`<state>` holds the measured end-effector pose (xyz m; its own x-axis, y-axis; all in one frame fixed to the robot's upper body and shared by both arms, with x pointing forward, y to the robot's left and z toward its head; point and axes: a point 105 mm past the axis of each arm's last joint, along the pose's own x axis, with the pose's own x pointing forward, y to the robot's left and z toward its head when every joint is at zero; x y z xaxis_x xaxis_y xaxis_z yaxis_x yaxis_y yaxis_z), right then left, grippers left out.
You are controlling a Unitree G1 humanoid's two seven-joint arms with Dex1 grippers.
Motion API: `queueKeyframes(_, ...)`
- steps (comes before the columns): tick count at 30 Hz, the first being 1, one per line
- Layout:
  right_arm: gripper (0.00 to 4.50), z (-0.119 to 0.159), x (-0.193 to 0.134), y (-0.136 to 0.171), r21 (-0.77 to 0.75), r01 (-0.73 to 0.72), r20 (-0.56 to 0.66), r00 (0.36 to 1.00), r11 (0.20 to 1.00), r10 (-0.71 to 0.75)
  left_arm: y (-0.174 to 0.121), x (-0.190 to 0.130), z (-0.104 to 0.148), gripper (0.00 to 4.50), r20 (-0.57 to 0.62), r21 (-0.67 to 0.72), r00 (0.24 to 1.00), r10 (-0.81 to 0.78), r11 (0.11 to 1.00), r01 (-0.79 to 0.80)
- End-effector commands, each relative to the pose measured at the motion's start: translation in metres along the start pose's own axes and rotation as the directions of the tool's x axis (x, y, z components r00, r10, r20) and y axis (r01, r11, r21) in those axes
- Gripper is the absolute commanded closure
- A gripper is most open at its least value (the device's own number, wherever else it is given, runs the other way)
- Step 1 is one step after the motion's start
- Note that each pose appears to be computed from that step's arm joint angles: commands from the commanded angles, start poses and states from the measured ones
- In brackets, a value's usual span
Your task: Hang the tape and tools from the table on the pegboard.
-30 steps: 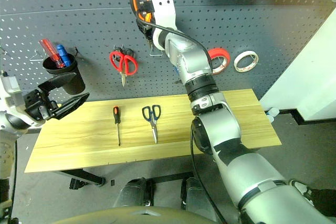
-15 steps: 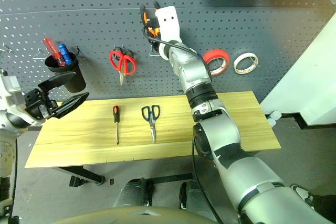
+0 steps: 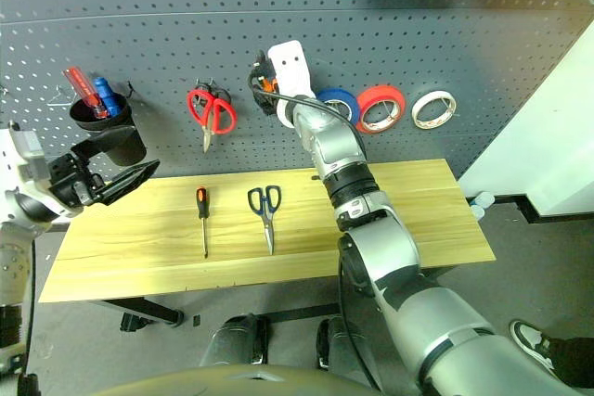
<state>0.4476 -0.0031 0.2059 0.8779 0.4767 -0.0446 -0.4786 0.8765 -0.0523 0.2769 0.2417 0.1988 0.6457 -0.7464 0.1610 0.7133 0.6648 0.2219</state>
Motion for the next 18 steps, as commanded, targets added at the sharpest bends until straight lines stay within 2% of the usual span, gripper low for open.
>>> queueKeyframes(1,0.03,0.051,-0.013,-0.009,-0.005,0.001,0.145,0.989,1.000,0.000,0.002,0.000,0.007,0.24,0.012,0.033,1.000,0.000,0.999,-0.001)
queueKeyframes(7,0.03,0.074,-0.037,-0.013,-0.024,-0.029,0.198,0.980,0.999,0.033,0.002,-0.001,0.005,0.24,0.009,0.021,1.000,0.004,1.000,-0.005)
queueKeyframes(11,0.03,0.081,-0.061,-0.011,-0.008,-0.117,0.202,0.973,0.993,0.116,0.001,-0.002,0.004,0.24,0.008,0.011,1.000,0.013,1.000,-0.013)
queueKeyframes(18,0.03,0.065,-0.103,-0.007,0.043,-0.344,0.100,0.936,0.938,0.339,-0.008,-0.001,-0.010,0.24,-0.023,-0.025,0.997,0.068,0.997,-0.068)
